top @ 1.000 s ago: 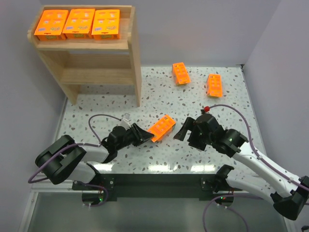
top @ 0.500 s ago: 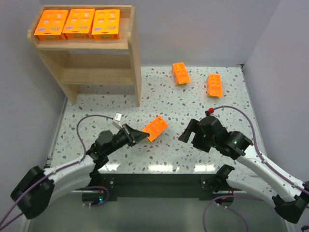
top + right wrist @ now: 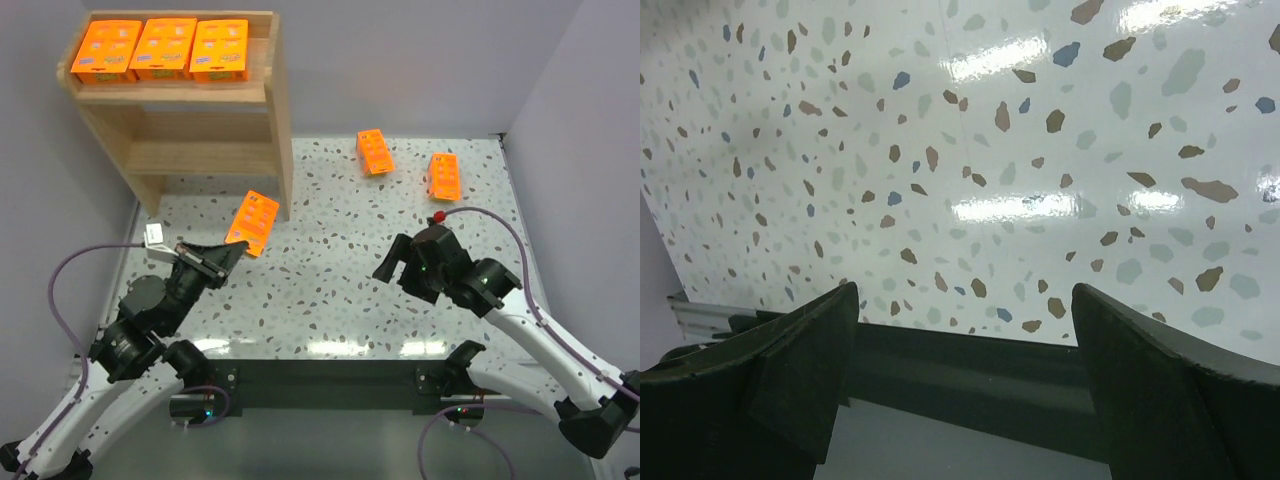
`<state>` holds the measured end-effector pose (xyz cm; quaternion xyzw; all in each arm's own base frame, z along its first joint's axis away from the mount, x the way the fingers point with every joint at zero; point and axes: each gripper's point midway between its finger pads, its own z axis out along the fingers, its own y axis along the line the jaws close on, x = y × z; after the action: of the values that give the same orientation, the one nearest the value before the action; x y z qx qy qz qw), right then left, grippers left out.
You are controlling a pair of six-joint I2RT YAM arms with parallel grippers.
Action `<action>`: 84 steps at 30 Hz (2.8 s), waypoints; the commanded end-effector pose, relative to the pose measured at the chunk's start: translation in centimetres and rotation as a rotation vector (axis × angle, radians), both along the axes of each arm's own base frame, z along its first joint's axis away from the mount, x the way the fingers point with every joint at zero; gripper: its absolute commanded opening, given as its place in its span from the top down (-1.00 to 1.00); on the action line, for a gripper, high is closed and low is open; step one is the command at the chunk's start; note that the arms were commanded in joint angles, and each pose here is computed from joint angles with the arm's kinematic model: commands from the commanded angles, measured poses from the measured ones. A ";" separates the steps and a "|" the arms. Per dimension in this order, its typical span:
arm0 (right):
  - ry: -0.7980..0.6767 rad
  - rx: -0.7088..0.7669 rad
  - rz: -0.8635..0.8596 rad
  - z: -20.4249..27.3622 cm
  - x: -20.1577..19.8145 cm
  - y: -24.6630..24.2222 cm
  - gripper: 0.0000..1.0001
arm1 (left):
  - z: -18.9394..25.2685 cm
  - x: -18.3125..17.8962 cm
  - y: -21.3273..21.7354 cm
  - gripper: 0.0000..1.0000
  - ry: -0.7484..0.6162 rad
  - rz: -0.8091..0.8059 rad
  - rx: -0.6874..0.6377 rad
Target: Place and organize the cleaning sponges onto the shelf
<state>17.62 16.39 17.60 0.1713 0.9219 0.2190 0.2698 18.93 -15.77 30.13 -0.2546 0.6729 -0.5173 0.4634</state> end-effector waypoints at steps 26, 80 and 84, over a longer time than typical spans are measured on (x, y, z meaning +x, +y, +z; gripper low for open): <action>-0.073 0.046 0.134 2.5 3.3 1.3 -0.80 | 11.2 16.0 5.9 1.00 -0.345 0.168 -0.114; -0.106 -0.030 0.097 3.3 5.9 0.0 -0.97 | 1.0 21.7 1.6 -0.19 -0.078 0.198 -0.410; -0.115 -0.119 0.035 4.2 7.9 -1.6 -0.98 | 2.6 20.0 2.0 -0.47 -0.117 0.196 -0.380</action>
<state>23.35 16.13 19.78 0.1208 0.9263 0.2110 0.2877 40.64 -14.15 30.11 -0.3965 0.5184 -0.5962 0.4675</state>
